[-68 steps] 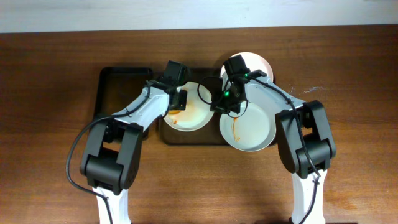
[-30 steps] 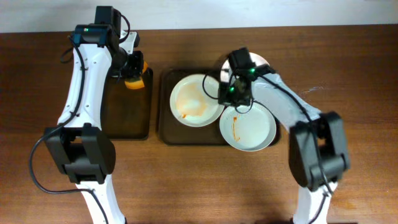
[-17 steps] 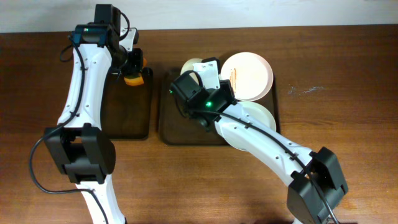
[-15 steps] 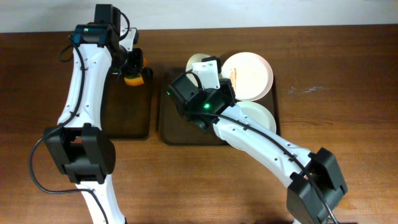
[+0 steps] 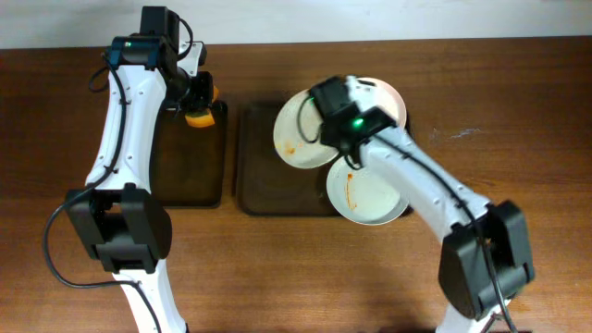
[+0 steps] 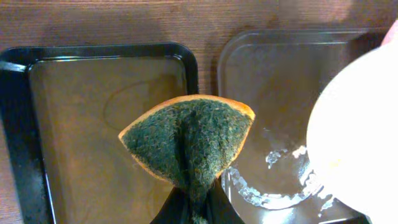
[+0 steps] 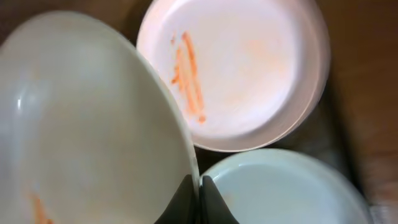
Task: Clean dirty plates on tray and stack at the side
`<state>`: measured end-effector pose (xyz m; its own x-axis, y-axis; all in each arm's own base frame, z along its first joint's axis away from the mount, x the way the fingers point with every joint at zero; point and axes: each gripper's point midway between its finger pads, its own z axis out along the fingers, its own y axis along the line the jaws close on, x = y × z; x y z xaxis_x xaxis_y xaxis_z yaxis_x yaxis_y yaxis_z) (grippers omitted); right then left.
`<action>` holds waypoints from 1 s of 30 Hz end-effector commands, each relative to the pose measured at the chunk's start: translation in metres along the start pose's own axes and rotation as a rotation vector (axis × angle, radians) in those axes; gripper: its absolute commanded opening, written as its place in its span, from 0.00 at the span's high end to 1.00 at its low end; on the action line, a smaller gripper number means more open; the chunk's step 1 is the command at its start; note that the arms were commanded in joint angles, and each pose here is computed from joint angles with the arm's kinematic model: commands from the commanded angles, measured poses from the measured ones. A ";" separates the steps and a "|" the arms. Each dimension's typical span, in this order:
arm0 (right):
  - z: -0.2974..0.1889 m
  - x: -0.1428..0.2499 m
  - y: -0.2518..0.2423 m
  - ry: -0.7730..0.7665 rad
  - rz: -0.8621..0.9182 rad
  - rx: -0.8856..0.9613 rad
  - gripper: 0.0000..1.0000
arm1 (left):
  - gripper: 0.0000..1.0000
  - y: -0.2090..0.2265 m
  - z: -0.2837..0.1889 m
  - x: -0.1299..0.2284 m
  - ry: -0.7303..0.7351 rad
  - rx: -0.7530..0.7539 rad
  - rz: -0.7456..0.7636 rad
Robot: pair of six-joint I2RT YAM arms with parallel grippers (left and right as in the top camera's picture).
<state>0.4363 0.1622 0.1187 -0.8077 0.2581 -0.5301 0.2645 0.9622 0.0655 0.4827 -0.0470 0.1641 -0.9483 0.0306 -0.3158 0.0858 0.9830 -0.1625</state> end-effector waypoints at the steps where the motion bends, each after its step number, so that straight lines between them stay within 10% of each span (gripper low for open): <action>1: 0.030 0.042 0.019 0.221 0.082 -0.174 0.96 | 1.00 -0.006 -0.004 -0.002 -0.013 0.028 -0.008; 4: 0.040 0.064 0.029 0.296 0.125 -0.177 0.96 | 1.00 -0.008 0.000 0.000 -0.002 0.030 -0.004; 9: 0.041 0.065 0.039 0.292 -0.045 -0.262 0.37 | 1.00 -0.008 0.000 0.000 -0.006 0.030 -0.003; 20: 0.085 0.067 0.039 0.318 -0.330 -0.464 0.47 | 1.00 -0.032 0.003 -0.007 -0.034 0.046 0.049; 24: 0.093 0.064 0.040 0.344 -0.094 -0.418 0.96 | 1.00 -0.048 0.015 0.004 0.004 0.054 0.078; 30: 0.102 0.065 0.017 0.371 0.196 -0.232 0.96 | 1.00 -0.056 0.080 0.061 0.164 0.049 -0.099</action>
<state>0.4388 0.2001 0.0095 -0.9344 0.3184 -0.1598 0.2353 0.8883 0.3944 0.4603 -0.0978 0.1040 -0.9798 -0.0065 -0.2000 0.0363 0.9771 -0.2097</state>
